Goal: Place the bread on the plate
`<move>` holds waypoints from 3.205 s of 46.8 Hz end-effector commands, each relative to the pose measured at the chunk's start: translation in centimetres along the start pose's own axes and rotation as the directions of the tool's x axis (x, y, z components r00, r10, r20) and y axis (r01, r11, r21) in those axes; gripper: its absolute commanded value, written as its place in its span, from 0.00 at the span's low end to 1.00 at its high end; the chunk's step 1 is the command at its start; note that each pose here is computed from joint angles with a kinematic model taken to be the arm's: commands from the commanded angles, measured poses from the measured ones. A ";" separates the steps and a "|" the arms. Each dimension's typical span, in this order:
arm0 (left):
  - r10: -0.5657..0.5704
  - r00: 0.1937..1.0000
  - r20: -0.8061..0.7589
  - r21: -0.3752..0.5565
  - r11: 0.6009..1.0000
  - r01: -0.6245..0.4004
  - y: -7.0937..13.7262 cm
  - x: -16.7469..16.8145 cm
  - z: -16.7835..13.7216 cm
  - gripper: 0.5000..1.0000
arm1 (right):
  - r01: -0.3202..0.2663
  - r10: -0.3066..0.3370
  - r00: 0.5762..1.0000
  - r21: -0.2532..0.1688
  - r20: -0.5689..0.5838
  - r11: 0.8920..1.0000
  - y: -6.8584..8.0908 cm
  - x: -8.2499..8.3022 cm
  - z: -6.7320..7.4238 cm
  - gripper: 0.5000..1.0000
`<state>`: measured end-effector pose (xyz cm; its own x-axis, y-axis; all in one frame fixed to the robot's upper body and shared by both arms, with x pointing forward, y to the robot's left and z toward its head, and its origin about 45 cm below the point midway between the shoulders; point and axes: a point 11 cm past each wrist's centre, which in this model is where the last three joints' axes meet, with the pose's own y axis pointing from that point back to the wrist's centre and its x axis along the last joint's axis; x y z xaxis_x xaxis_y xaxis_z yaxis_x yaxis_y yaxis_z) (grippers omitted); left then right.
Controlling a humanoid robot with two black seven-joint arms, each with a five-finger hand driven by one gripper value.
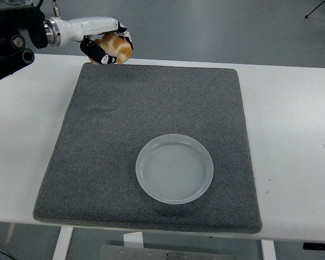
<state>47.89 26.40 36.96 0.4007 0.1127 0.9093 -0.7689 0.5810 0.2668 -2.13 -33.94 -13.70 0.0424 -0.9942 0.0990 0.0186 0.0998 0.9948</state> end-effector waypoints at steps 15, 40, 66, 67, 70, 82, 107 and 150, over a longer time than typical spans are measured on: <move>-0.039 0.999 -0.002 -0.334 0.942 0.036 1.0 1.4 9.6 0.00 | 0.000 0.000 1.000 0.000 0.000 1.000 0.0 0.0 0.0 0.91; -0.210 0.975 0.066 -0.534 0.818 0.213 1.8 -1.8 17.3 0.00 | 0.000 0.000 1.000 0.000 0.000 1.000 0.0 0.0 0.0 0.90; -0.371 0.927 0.062 -0.597 0.730 0.333 -0.3 -8.7 19.9 0.00 | 0.000 0.000 1.000 0.000 0.001 1.000 0.0 0.0 0.0 0.90; -0.379 0.923 0.064 -0.594 0.729 0.340 -0.3 -9.0 19.8 0.00 | 0.000 0.000 1.000 0.000 0.000 1.000 0.0 0.0 0.0 0.90; -0.395 0.916 0.067 -0.586 0.728 0.357 -0.3 -9.6 19.6 0.00 | 0.000 0.000 1.000 0.000 0.000 1.000 0.0 0.0 0.0 0.90; -0.459 0.879 0.129 -0.529 0.718 0.452 -0.1 -12.7 18.1 0.00 | 0.002 -0.002 1.000 0.000 0.000 1.000 0.0 -0.1 0.0 0.90; -0.517 0.825 0.227 -0.389 0.729 0.563 -0.7 -16.6 14.3 0.00 | 0.000 0.000 1.000 0.000 0.000 1.000 0.0 0.0 0.0 0.90; -0.495 0.819 0.290 -0.345 0.744 0.572 -3.4 -18.7 14.8 0.00 | 0.000 0.000 1.000 0.000 0.000 1.000 0.0 0.0 0.0 0.90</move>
<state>35.56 10.41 23.71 0.5631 -0.4338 0.7034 -0.1689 0.7728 0.6118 -2.13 -33.94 -13.70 0.0427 -0.9942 0.0990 0.0187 0.0998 0.9948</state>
